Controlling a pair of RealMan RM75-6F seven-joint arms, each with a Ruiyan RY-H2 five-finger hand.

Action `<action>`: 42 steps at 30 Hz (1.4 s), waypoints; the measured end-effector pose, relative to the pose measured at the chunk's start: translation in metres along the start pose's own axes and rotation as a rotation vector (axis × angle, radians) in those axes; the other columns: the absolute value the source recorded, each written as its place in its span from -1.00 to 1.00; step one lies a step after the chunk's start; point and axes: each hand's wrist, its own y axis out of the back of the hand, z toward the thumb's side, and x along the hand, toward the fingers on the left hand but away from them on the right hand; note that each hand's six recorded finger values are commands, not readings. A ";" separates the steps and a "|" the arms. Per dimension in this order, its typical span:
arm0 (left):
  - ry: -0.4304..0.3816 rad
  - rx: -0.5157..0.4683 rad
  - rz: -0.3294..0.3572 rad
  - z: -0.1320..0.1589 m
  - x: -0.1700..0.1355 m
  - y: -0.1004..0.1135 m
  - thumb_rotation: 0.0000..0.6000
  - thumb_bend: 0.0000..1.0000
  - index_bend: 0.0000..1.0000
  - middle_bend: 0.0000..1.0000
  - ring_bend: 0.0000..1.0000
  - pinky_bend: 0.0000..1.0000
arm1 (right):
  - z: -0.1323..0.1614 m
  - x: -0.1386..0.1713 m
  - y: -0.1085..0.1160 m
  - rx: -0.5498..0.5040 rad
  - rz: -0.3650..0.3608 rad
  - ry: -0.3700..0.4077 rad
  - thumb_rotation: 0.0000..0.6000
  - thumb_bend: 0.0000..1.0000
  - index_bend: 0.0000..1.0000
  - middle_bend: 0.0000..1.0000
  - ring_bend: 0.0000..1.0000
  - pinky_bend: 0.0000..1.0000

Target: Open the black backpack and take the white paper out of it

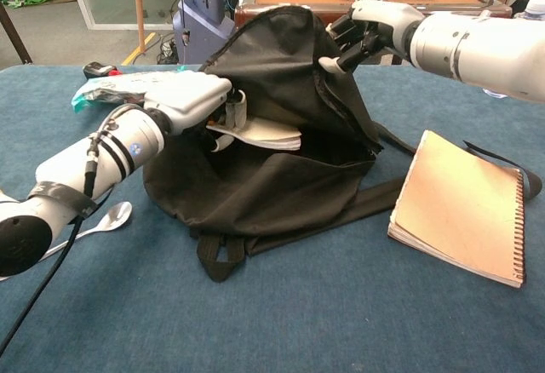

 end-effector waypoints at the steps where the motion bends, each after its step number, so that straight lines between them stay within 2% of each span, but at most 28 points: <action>1: -0.002 -0.002 0.010 -0.001 0.000 0.001 1.00 -0.15 0.22 0.01 -0.05 -0.11 | 0.000 -0.001 0.001 -0.004 0.000 -0.002 1.00 -0.18 0.29 -0.14 -0.36 -0.33; 5: -0.020 0.013 0.064 -0.002 -0.001 0.007 1.00 -0.07 0.39 0.18 0.10 0.01 | 0.000 -0.001 0.004 -0.020 0.003 -0.008 1.00 -0.19 0.29 -0.14 -0.36 -0.33; 9: -0.044 0.016 0.110 0.001 -0.001 0.012 1.00 -0.03 0.44 0.31 0.22 0.15 | -0.001 -0.001 0.003 -0.024 0.009 -0.011 1.00 -0.21 0.29 -0.14 -0.36 -0.33; 15: -0.069 0.018 0.161 0.002 -0.001 0.018 1.00 -0.01 0.47 0.35 0.23 0.19 | -0.002 0.000 0.004 -0.036 0.010 -0.011 1.00 -0.22 0.30 -0.14 -0.35 -0.33; 22: -0.092 -0.028 0.214 -0.007 -0.011 0.031 1.00 -0.01 0.47 0.36 0.23 0.19 | -0.006 0.001 0.002 -0.028 0.019 -0.015 1.00 -0.22 0.30 -0.14 -0.35 -0.33; 32: -0.131 -0.147 0.343 -0.037 -0.047 0.077 1.00 -0.01 0.47 0.36 0.22 0.19 | -0.008 0.003 -0.005 -0.021 0.042 -0.007 1.00 -0.22 0.30 -0.14 -0.35 -0.33; 39: -0.104 -0.225 0.411 -0.064 -0.085 0.114 1.00 -0.01 0.47 0.36 0.21 0.19 | -0.005 0.012 -0.019 0.004 0.090 0.015 1.00 -0.25 0.29 -0.21 -0.35 -0.33; 41: -0.080 -0.232 0.428 -0.077 -0.098 0.125 1.00 -0.01 0.47 0.36 0.21 0.19 | -0.003 0.016 -0.026 0.017 0.114 0.027 1.00 -0.28 0.19 -0.27 -0.35 -0.33; 42: -0.067 -0.231 0.435 -0.083 -0.104 0.130 1.00 -0.01 0.47 0.36 0.21 0.19 | -0.002 0.019 -0.030 0.029 0.131 0.036 1.00 -0.31 0.07 -0.32 -0.37 -0.33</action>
